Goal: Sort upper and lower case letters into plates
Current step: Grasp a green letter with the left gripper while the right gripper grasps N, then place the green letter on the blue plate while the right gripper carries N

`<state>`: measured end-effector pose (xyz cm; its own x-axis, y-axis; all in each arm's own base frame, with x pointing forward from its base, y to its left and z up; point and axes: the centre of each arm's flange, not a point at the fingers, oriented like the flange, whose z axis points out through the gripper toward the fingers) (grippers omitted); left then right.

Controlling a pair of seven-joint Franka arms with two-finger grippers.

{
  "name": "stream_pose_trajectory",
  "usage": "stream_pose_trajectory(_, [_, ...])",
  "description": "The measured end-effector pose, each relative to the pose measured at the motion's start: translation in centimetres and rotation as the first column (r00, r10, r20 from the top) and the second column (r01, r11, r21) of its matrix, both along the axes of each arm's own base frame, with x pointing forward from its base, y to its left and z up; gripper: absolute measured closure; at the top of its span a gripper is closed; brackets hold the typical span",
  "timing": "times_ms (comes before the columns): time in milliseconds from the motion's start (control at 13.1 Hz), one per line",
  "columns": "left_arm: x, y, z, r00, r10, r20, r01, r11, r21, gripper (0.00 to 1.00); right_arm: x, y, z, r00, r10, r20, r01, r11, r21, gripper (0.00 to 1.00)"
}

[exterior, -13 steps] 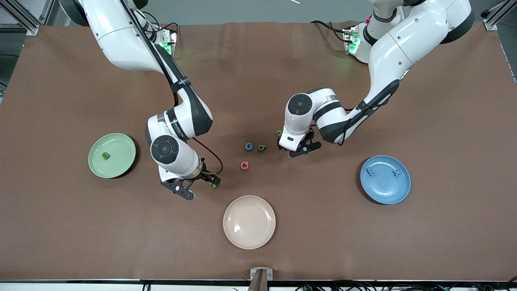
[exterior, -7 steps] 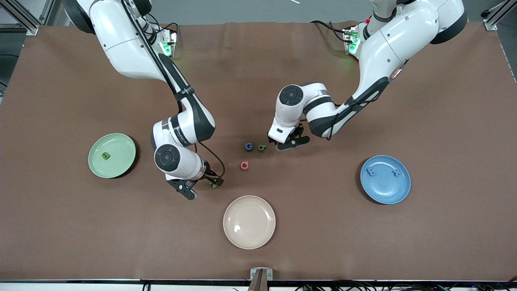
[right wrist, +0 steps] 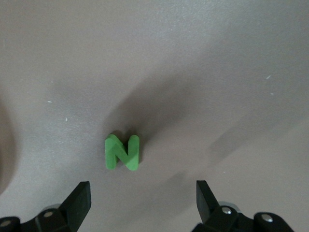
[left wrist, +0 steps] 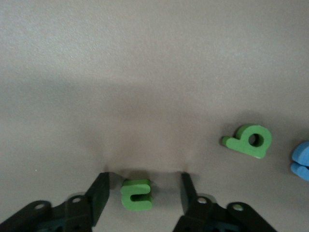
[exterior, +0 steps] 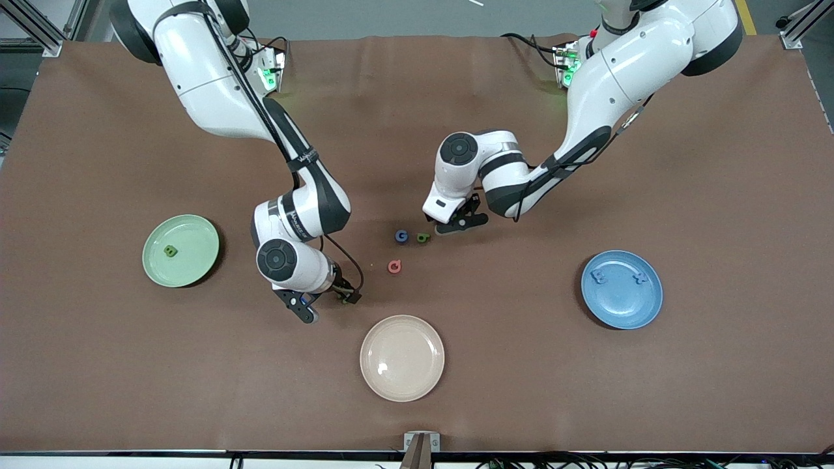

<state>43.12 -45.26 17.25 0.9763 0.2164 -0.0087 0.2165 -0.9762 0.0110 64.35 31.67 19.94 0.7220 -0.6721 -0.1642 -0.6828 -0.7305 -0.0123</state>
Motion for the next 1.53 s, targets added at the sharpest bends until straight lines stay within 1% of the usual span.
stream_pose_trajectory(76, [-0.1,-0.1,0.0,1.000,-0.002,0.000,0.002,1.000,0.000,0.36,0.1,0.2,-0.1,1.000,-0.004,0.004,0.004,1.000,0.001,0.04])
stream_pose_trajectory(153, [-0.1,-0.1,0.0,1.000,-0.003,-0.001,0.003,1.000,0.001,0.39,0.2,0.4,-0.1,1.000,-0.005,0.007,0.005,1.000,0.002,0.04])
stream_pose_trajectory(229, [-0.2,-0.1,-0.1,1.000,-0.003,-0.002,0.003,1.000,0.002,0.39,0.4,0.6,-0.2,1.000,-0.006,0.011,0.006,1.000,0.004,0.04])
stream_pose_trajectory(305, [-0.2,-0.1,0.0,1.000,-0.005,-0.001,0.005,1.000,0.001,0.45,0.6,0.7,-0.2,1.000,-0.005,0.017,0.005,1.000,0.005,0.04])
stream_pose_trajectory(381, [-0.3,-0.2,0.0,1.000,-0.006,-0.002,0.006,1.000,0.002,0.45,0.8,0.7,-0.4,1.000,-0.005,0.023,0.005,1.000,0.005,0.04])
stream_pose_trajectory(534, [-0.5,-0.3,0.2,1.000,-0.010,0.000,0.010,1.000,0.001,0.62,1.0,0.7,-0.9,0.999,-0.005,0.033,0.005,1.000,0.004,0.05])
stream_pose_trajectory(610, [-0.5,-0.3,0.3,1.000,-0.012,0.001,0.012,1.000,0.002,0.73,1.0,0.8,-1.1,0.999,0.000,0.037,0.000,1.000,-0.001,0.05])
stream_pose_trajectory(839, [-0.2,-0.1,0.3,1.000,-0.006,0.003,0.006,1.000,0.002,0.73,1.0,0.8,-1.7,0.999,0.016,0.041,-0.015,1.000,-0.019,0.07])
stream_pose_trajectory(915, [0.5,0.3,0.3,1.000,0.001,0.015,-0.001,1.000,0.007,0.73,1.0,0.8,-1.7,0.999,0.018,0.040,-0.017,1.000,-0.021,0.11])
stream_pose_trajectory(991, [2.0,1.2,0.4,0.999,0.015,0.038,-0.016,1.000,0.021,0.73,1.0,0.7,-1.8,0.999,0.019,0.040,-0.018,1.000,-0.023,0.12])
stream_pose_trajectory(1068, [4.1,2.3,0.8,0.997,0.035,0.063,-0.038,0.999,0.036,0.73,1.0,0.7,-1.8,0.999,0.020,0.040,-0.019,1.000,-0.024,0.21])
stream_pose_trajectory(1144, [6.4,3.5,1.6,0.995,0.057,0.084,-0.061,0.997,0.043,0.73,1.0,0.7,-1.9,0.999,0.021,0.039,-0.020,0.999,-0.025,0.26])
stream_pose_trajectory(1220, [8.8,4.8,2.7,0.992,0.076,0.104,-0.081,0.996,0.044,0.73,0.9,0.7,-2.0,0.999,0.021,0.038,-0.020,0.999,-0.026,0.27])
stream_pose_trajectory(1296, [11.1,6.4,3.6,0.989,0.084,0.121,-0.090,0.995,0.044,0.73,0.9,0.7,-2.1,0.999,0.022,0.037,-0.021,0.999,-0.027,0.34])
stream_pose_trajectory(1373, [12.9,8.1,4.3,0.988,0.083,0.131,-0.090,0.995,0.047,0.73,0.9,0.7,-2.2,0.999,0.022,0.036,-0.021,0.999,-0.028,0.34])
stream_pose_trajectory(1449, [14.6,10.3,4.6,0.988,0.078,0.136,-0.086,0.995,0.053,0.73,0.9,0.7,-2.3,0.999,0.022,0.036,-0.021,0.999,-0.028,0.41])
stream_pose_trajectory(1525, [16.2,12.8,4.6,0.988,0.071,0.136,-0.081,0.995,0.063,0.73,0.9,0.7,-2.2,0.999,0.022,0.037,-0.021,0.999,-0.028,0.44])
